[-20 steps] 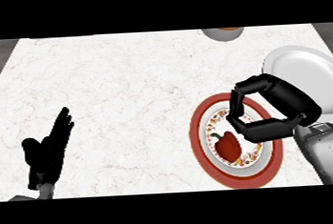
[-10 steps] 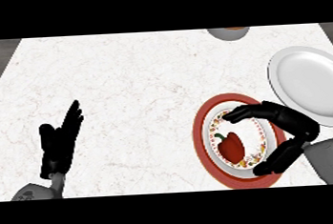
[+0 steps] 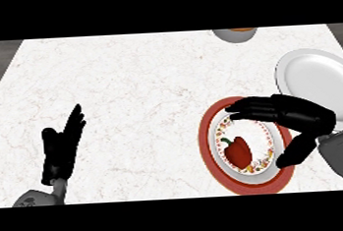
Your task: Pick the bell pepper from the plate and place it in the plate
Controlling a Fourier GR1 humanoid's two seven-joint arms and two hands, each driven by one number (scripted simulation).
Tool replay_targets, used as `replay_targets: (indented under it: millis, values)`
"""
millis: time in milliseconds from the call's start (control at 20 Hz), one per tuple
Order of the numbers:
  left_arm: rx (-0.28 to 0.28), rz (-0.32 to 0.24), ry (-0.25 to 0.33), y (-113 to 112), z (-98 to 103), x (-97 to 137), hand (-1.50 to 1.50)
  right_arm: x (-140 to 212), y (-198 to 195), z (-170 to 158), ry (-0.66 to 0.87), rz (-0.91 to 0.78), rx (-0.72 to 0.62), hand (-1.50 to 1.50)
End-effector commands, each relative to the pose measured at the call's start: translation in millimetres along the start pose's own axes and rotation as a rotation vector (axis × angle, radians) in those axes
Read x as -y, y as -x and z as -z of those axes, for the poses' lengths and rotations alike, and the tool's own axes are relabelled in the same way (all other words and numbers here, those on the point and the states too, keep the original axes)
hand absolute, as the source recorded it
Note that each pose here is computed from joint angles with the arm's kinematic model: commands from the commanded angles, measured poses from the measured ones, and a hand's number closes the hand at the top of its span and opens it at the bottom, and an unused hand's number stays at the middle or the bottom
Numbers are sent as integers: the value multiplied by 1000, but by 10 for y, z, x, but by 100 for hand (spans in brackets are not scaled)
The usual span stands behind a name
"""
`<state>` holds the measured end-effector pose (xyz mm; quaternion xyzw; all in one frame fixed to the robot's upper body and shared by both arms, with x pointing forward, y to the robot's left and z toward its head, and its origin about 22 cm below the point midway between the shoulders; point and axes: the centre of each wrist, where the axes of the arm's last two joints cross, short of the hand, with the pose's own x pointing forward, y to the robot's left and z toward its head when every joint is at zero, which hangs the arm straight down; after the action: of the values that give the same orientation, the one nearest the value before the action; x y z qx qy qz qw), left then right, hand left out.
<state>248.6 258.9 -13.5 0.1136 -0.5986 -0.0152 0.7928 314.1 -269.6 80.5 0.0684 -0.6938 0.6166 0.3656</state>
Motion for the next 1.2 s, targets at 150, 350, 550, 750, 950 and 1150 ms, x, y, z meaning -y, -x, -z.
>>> replay_targets:
  millis: [150,350,550,750,950,1150]
  values:
    - [-4,3,20,-32,-36,22,0,86,-253,416,-311,-153,-115,-150]
    - [4,12,14,81,-54,219,0,31,-161,451,-387,-147,-144,-150]
    - [5,-4,-1,-15,-159,312,0,-10,-133,581,-405,-153,-186,-150]
    - [-17,9,-7,79,-35,92,0,-189,18,464,-414,-155,-188,-150]
    - [-4,-9,3,120,-48,266,0,-160,41,391,-435,-157,-181,-150]
    - [16,-1,22,2,36,-55,0,-384,2,663,-449,-171,-183,-150]
